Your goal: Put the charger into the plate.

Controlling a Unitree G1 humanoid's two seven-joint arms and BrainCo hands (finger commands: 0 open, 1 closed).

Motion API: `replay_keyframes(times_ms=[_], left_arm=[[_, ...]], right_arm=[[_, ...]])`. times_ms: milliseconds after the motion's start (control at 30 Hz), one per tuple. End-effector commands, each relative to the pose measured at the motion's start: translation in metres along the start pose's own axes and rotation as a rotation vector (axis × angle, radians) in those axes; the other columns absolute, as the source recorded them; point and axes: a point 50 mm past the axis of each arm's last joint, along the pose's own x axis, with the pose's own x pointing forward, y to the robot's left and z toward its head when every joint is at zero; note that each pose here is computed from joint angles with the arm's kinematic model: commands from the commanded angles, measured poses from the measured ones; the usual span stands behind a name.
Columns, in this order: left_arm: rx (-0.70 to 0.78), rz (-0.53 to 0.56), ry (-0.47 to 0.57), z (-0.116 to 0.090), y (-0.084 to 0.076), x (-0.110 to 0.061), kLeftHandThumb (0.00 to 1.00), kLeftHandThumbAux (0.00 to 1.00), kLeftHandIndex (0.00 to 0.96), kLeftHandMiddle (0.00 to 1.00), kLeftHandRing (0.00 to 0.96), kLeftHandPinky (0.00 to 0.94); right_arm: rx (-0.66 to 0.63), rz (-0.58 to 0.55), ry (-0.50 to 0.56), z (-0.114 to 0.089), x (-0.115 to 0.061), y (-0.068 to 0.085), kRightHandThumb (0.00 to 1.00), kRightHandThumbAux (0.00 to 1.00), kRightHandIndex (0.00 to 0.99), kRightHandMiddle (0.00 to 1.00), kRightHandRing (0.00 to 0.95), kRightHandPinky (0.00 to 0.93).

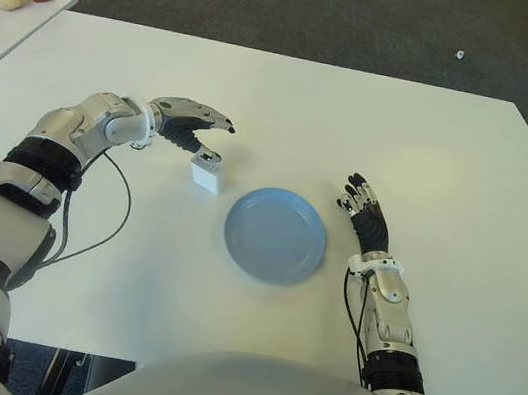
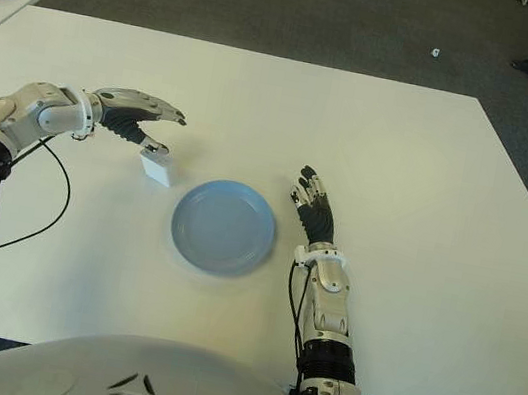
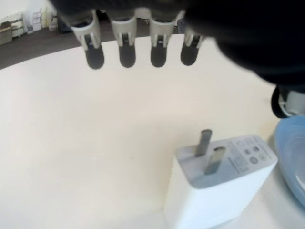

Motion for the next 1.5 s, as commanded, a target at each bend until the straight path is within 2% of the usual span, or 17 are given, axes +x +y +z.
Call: replay_keyframes(times_ms=[33, 367, 1133, 1500], left_arm=[[-0.010, -0.013, 0.003, -0.001, -0.010, -0.002, 0.402, 0.240, 0.038, 0.051, 0.047, 0.094], [-0.014, -0.013, -0.003, -0.001, -0.013, -0.002, 0.419, 0.256, 0.032, 0.046, 0.043, 0.084], [-0.006, 0.009, -0.037, 0.001, -0.018, -0.005, 0.301, 0.241, 0.001, 0.024, 0.024, 0.068], [-0.028, 0.016, -0.018, -0.002, -0.030, -0.005, 0.289, 0.262, 0.000, 0.027, 0.023, 0.063]], right_arm=[[0.007, 0.006, 0.060, -0.011, -0.002, 0.000, 0.000, 0.584, 0.000, 0.000, 0.000, 0.000], [0.007, 0.007, 0.064, -0.011, -0.002, 0.000, 0.000, 0.582, 0.000, 0.000, 0.000, 0.000], [0.005, 0.005, 0.063, -0.011, -0.001, 0.000, 0.000, 0.582, 0.000, 0.000, 0.000, 0.000], [0.007, 0.006, 0.061, -0.010, 0.000, 0.000, 0.000, 0.584, 0.000, 0.000, 0.000, 0.000]])
